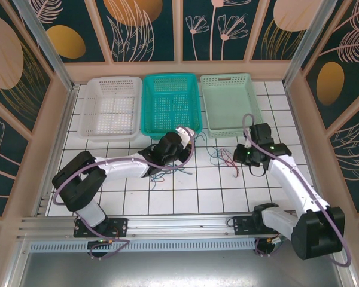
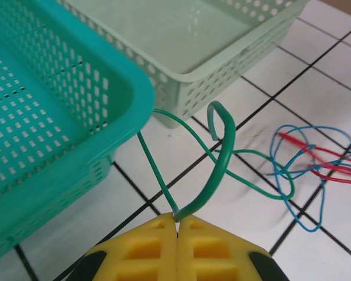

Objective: Untangle the cables

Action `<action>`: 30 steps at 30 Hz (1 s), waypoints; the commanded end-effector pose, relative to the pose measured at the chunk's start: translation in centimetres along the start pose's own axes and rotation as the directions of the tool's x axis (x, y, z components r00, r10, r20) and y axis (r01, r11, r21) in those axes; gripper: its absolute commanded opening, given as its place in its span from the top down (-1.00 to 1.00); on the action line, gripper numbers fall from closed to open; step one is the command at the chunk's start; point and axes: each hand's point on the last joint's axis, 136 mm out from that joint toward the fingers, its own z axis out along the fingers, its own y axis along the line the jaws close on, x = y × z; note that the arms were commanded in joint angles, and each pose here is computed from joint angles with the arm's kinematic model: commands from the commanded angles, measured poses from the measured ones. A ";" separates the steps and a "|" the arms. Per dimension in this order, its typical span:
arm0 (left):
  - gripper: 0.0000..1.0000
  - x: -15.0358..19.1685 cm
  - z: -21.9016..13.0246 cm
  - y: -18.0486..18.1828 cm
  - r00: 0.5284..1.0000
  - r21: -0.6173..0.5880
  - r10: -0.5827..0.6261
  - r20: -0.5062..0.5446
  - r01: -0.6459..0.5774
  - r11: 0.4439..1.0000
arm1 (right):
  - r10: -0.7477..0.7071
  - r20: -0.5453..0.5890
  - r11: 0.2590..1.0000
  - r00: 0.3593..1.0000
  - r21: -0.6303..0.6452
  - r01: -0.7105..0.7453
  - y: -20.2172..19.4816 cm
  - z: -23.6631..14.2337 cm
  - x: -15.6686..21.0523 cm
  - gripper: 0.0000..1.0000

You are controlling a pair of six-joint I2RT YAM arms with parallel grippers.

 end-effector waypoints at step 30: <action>1.00 -6.8 -4.7 -1.6 0.952 0.104 -0.068 0.300 0.038 0.994 | 0.113 0.225 0.973 0.968 -0.222 -0.062 4.3 3.6 -3.0 -0.25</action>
